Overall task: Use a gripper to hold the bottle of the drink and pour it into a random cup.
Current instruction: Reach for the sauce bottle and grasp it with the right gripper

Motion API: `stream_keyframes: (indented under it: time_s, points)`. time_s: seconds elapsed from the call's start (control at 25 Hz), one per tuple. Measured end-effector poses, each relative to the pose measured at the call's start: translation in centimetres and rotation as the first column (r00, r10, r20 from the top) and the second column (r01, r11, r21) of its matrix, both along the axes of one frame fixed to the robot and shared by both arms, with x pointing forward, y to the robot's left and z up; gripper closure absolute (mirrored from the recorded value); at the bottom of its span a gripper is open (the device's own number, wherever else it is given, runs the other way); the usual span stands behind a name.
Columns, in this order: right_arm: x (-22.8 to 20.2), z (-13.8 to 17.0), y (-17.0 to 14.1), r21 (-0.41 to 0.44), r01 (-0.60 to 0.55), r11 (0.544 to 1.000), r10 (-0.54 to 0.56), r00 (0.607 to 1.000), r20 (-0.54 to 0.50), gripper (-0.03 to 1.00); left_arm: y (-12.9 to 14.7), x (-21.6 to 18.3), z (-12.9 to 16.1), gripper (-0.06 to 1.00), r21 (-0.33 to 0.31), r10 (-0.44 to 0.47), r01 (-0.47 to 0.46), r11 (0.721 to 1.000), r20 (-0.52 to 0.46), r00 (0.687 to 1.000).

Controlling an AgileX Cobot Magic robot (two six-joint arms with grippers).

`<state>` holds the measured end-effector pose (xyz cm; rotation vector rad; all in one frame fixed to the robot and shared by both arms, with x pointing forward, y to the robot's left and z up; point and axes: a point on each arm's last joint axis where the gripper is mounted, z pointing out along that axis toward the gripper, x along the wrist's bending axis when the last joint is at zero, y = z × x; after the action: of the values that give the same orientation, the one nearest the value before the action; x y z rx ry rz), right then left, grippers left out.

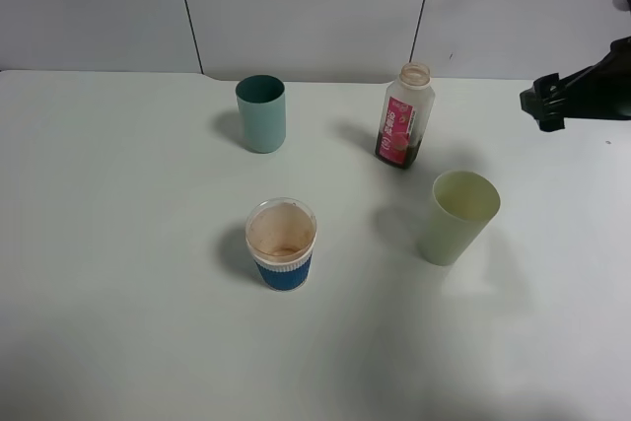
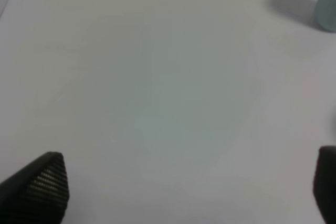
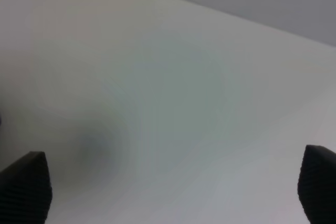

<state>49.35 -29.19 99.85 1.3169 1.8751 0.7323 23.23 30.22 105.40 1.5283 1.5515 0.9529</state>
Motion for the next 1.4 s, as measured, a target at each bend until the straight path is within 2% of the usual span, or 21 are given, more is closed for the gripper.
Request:
stream_keyframes:
  time_s: [0.16,0.36,0.56,0.92,1.2,1.4]
  points:
    - [0.8,-2.1,-0.2,0.038,-0.036,0.999,0.039,0.997,-0.073,0.04,0.0,0.0,0.0,0.02,0.000,0.000,0.000,1.000,0.000,1.000]
    - [1.7,-4.3,0.3,0.023,-0.147,0.989,0.149,0.979,-0.141,0.04,0.0,0.0,0.0,0.02,0.000,0.000,0.000,1.000,0.000,1.000]
    - [3.7,-4.9,0.5,0.014,-0.197,0.980,0.197,0.969,-0.151,0.04,0.0,0.0,0.0,0.02,0.000,0.000,0.000,1.000,0.000,1.000]
    - [6.3,-7.3,1.5,0.069,-0.320,0.945,0.328,0.925,-0.191,0.04,0.0,0.0,0.0,0.02,0.000,0.000,0.000,1.000,0.000,1.000]
    - [8.2,-8.1,2.3,0.120,-0.395,0.911,0.412,0.894,-0.176,0.04,0.0,0.0,0.0,0.02,0.000,0.000,0.000,1.000,0.000,1.000]
    - [9.7,-8.8,3.7,0.121,-0.437,0.891,0.453,0.875,-0.173,0.04,0.0,0.0,0.0,0.02,0.000,0.000,0.000,1.000,0.000,1.000]
